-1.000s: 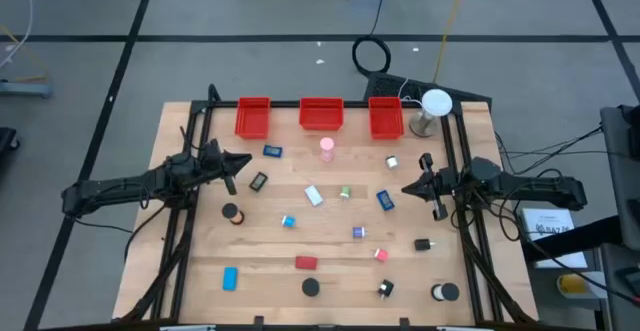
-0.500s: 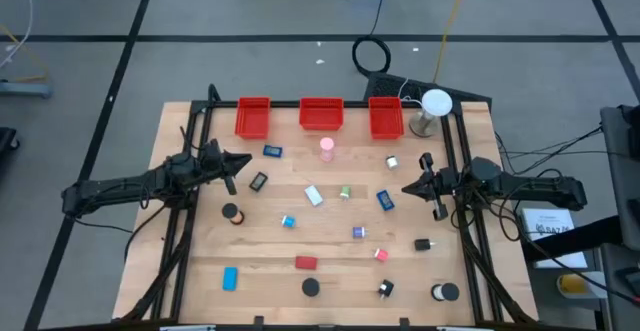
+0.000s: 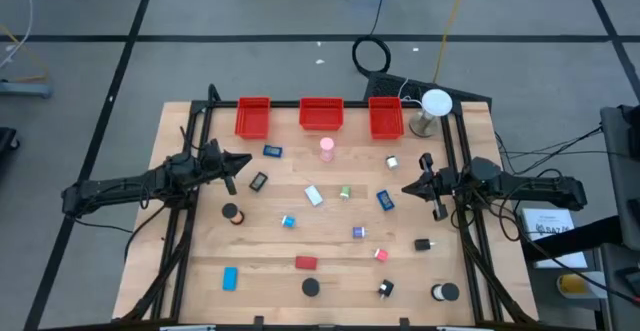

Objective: Pick & Place Office items
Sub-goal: Put the pink hour glass into the right red bin

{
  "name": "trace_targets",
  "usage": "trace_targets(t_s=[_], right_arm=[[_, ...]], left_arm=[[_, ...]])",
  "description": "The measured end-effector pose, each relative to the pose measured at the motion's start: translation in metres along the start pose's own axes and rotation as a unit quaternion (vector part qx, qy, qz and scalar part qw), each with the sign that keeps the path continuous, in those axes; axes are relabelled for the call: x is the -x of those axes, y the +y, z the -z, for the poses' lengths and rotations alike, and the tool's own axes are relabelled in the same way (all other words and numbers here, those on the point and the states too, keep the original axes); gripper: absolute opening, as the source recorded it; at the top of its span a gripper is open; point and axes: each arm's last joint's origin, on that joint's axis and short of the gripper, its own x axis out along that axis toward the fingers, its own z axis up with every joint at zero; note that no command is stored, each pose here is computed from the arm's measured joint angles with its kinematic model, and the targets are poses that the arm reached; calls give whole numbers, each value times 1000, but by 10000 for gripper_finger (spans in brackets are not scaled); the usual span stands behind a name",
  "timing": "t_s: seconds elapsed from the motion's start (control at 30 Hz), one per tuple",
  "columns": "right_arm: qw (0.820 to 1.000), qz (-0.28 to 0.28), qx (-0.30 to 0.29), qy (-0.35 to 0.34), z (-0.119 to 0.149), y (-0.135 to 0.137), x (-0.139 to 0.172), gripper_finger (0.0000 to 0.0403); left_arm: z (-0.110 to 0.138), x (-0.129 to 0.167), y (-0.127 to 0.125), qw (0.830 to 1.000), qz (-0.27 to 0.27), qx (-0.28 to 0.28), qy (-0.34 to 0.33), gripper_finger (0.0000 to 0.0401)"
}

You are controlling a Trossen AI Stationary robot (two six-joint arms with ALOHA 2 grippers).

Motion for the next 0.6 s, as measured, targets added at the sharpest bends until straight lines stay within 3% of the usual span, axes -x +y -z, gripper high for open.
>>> trace_targets(t_s=[0.17,0.33,0.6], right_arm=[[999,3,-33,-11,-2,0,0,0],[993,49,-87,-61,-11,-3,1,0],[984,19,-81,-159,-30,-1,5,0]], left_arm=[[0,0,0,1000,0,0,0,31],[0,0,0,1000,0,0,0,31],[0,0,0,1000,0,0,0,31]])
